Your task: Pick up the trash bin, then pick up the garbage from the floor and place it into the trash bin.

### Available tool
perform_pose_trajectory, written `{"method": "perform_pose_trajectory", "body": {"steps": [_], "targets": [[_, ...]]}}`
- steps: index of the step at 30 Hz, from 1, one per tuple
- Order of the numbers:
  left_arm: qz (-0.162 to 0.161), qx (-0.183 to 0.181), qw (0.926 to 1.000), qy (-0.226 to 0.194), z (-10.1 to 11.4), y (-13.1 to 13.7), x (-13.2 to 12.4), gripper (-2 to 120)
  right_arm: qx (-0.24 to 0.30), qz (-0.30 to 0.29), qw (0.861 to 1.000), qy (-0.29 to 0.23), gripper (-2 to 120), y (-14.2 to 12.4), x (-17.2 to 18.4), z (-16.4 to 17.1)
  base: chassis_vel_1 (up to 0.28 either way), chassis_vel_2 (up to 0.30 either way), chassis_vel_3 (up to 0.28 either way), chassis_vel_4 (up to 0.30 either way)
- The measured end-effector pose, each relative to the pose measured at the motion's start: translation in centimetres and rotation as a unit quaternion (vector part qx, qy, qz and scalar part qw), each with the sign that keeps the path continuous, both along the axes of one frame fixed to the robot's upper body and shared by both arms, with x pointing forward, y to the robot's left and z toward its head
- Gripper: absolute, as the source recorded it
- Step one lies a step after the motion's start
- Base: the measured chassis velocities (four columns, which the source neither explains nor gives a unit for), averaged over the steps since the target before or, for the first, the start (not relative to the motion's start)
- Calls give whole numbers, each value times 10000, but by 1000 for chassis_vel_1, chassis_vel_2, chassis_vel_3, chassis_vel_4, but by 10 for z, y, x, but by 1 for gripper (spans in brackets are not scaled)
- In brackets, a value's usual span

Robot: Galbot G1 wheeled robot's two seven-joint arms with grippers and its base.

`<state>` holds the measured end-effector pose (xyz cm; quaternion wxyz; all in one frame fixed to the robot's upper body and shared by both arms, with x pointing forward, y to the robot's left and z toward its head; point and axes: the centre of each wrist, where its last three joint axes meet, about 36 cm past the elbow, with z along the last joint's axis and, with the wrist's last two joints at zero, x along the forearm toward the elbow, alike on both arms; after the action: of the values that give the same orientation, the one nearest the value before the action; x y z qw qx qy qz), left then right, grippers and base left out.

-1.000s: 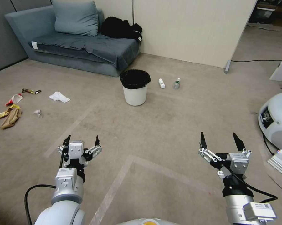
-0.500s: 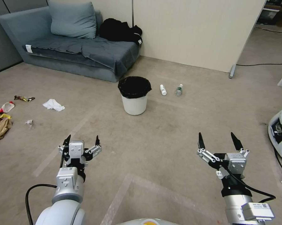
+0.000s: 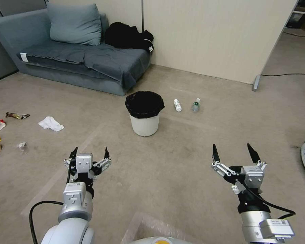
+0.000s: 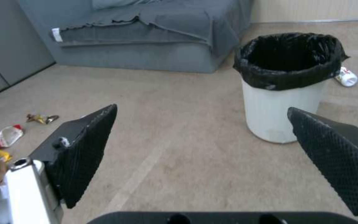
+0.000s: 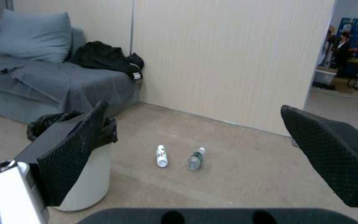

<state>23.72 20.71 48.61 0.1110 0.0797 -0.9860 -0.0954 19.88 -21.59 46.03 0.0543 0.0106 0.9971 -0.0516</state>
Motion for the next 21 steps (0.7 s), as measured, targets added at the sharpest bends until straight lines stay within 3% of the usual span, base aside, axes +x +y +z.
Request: {"method": "perform_pose_trajectory", "body": {"steps": [21], "targets": [[-196,65,9998,36,-4,-7,-2,100,29,-16,10000,9,100,-1,-1,1,-166,169,166,-165]]}}
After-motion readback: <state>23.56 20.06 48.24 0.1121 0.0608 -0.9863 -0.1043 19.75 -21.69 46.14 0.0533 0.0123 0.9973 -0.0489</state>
